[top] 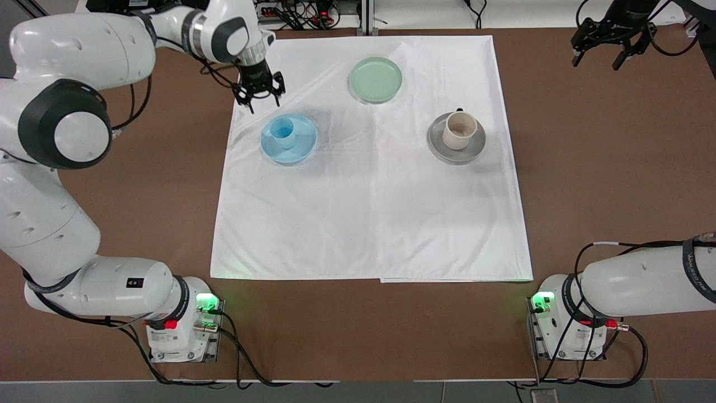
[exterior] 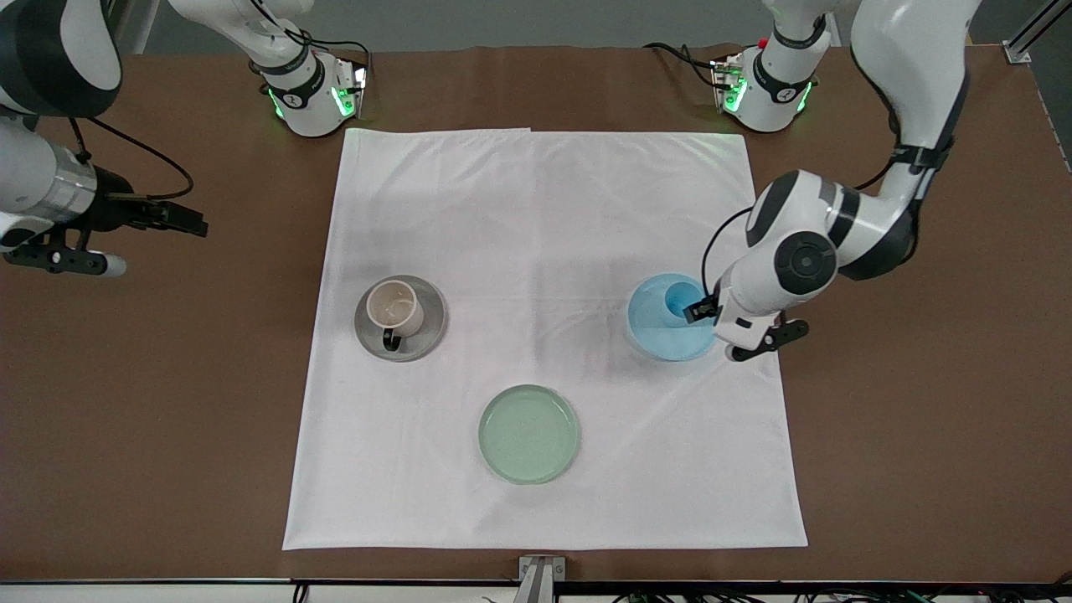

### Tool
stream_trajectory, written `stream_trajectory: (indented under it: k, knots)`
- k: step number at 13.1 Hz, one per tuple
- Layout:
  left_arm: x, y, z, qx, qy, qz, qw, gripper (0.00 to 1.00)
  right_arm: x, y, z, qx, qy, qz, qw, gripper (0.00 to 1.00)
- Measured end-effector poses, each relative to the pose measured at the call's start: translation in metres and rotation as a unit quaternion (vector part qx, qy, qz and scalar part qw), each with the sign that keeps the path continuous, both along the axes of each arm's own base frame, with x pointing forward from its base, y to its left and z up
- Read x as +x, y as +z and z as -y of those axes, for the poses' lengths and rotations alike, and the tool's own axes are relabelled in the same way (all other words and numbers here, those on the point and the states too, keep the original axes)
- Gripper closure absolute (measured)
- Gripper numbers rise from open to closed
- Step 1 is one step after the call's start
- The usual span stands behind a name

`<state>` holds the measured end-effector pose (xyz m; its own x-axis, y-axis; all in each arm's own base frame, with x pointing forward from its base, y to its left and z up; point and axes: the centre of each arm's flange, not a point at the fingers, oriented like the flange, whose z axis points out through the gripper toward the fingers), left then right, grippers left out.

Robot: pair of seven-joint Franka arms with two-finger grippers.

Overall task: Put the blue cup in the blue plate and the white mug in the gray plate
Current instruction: 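Open both grippers and lift them away from the plates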

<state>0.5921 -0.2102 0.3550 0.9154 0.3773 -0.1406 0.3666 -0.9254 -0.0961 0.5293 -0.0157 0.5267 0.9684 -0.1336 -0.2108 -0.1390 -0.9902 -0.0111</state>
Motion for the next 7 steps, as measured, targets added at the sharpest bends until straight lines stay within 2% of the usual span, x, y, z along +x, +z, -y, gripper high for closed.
stream_trajectory:
  k: [1,3,5,7]
  knots:
    - [0.015,0.043,-0.018,0.011,0.008,0.011,1.000,0.01,0.002,0.002,0.007,-0.001,0.003,0.012,1.000,0.00]
    - [0.033,0.118,-0.048,0.011,0.017,0.038,0.999,0.00,0.009,0.014,0.012,-0.005,0.008,0.041,0.999,0.00]
    - [0.035,0.168,-0.056,0.017,0.000,0.076,0.997,0.00,0.016,0.044,0.011,-0.008,0.009,0.075,0.997,0.00]
    - [0.026,0.210,-0.063,0.024,-0.043,0.109,0.993,0.00,0.020,0.079,0.012,-0.011,0.009,0.112,0.994,0.00]
